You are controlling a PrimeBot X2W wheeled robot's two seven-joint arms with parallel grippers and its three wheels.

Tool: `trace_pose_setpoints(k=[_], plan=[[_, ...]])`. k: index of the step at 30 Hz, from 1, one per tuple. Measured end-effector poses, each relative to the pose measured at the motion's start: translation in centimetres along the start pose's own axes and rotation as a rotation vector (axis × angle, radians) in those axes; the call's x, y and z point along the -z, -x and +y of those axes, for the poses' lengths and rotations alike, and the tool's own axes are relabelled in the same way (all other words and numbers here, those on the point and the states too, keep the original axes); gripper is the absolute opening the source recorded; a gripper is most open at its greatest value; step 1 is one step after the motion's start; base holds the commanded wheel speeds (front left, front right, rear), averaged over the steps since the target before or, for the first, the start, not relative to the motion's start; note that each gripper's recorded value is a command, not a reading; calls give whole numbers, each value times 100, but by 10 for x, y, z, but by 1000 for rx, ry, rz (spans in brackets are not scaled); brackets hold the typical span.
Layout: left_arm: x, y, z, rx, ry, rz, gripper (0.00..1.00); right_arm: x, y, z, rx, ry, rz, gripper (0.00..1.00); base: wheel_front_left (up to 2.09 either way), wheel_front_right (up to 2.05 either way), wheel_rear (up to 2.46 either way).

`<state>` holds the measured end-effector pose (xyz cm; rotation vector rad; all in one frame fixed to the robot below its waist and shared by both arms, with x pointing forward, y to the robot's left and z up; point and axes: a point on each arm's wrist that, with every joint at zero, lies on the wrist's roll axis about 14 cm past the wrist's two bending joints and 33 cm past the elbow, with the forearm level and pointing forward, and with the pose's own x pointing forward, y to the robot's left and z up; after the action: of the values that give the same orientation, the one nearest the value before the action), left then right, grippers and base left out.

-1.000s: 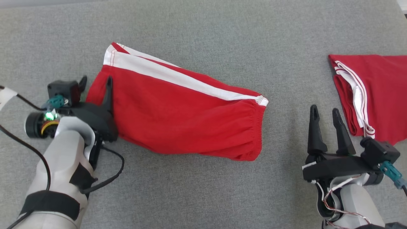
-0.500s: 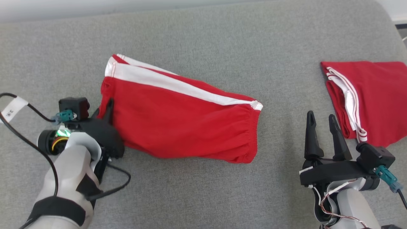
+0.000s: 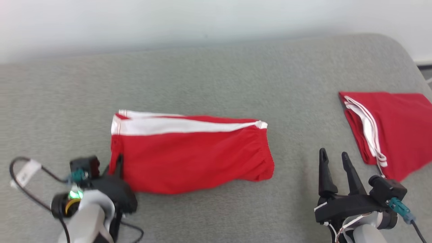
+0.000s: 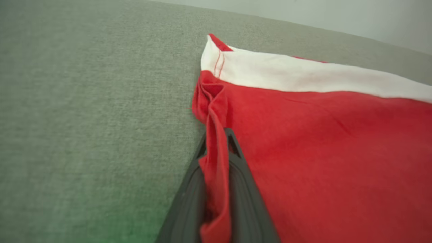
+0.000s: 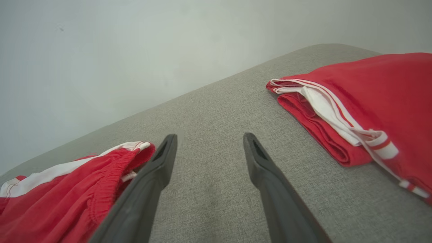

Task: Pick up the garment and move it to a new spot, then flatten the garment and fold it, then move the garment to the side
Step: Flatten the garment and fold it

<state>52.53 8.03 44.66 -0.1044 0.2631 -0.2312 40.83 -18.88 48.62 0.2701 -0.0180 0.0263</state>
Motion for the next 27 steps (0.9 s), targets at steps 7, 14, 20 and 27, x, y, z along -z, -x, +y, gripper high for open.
trace_pose_setpoints(k=[7,14,20,27], plan=[[-3,37,27,-102,42,-74,100,5,-2,29,-86,-2,13,100,0,0,0],[-7,73,53,-193,35,-149,100,13,-7,60,-174,-5,34,100,0,0,0],[15,105,78,-274,49,-131,100,21,-16,80,-224,-9,54,100,0,0,0],[21,130,105,-355,53,-138,100,32,-30,101,-280,0,84,100,0,0,0]])
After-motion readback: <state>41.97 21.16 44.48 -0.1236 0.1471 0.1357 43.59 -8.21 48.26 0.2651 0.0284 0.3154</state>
